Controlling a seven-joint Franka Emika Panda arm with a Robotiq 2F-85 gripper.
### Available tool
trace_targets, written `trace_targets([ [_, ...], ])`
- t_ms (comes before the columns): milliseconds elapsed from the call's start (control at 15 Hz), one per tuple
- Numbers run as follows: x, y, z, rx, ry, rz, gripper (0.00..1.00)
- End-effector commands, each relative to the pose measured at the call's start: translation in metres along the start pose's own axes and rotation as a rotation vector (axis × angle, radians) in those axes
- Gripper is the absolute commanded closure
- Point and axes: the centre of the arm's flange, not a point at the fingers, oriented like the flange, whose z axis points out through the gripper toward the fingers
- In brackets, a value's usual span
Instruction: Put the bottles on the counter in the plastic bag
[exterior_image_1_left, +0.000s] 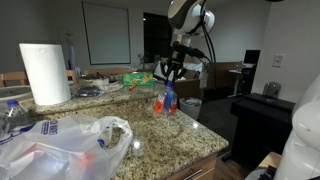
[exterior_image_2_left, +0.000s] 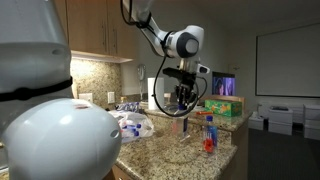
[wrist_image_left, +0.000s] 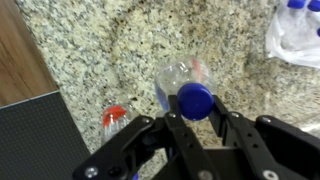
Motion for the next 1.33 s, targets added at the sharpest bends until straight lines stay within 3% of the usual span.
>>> trace_targets([
  [0,0.015,-0.015,-0.026,0.173,0.037,-0.101,0.92],
  [267,0.036,-0.063,0.015,0.379,-0.024,-0.18,0.92],
  [533,0.032,-0.121,0.087,0.562,-0.158,-0.25,0.92],
  [733,0.021,-0.15,0.12,0.669,-0.282,-0.299,0.92],
  [1267,-0.014,-0.136,0.155,0.81,-0.776,-0.299,0.92],
])
